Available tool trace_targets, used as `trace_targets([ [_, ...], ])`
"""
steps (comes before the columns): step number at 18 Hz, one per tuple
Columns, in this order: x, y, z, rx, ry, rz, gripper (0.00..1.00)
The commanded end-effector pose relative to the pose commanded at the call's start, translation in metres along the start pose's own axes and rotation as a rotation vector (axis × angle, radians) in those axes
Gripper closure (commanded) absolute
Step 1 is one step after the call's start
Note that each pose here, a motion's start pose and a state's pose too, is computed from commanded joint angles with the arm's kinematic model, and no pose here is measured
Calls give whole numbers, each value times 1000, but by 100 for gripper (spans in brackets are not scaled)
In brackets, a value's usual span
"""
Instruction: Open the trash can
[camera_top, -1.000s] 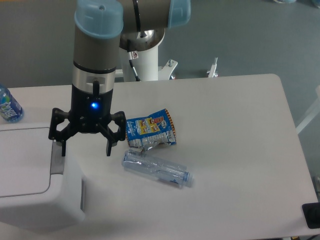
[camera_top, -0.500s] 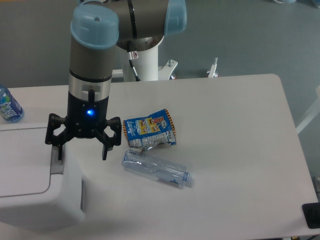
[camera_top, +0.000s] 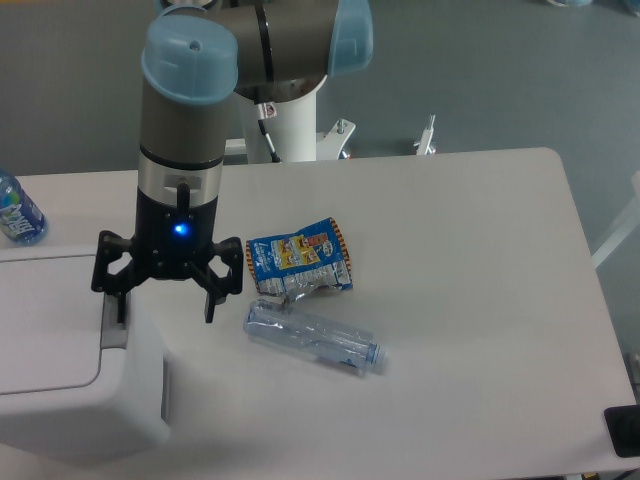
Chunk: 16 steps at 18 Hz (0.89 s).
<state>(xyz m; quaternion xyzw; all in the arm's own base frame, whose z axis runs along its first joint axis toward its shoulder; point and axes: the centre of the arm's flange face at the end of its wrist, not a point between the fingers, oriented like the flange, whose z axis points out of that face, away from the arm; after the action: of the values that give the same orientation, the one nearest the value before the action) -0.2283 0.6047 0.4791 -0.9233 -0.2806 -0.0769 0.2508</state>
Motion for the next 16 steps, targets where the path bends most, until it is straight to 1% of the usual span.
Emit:
trace_targets([
  [16, -1, -1, 4, -4, -2, 0, 0],
])
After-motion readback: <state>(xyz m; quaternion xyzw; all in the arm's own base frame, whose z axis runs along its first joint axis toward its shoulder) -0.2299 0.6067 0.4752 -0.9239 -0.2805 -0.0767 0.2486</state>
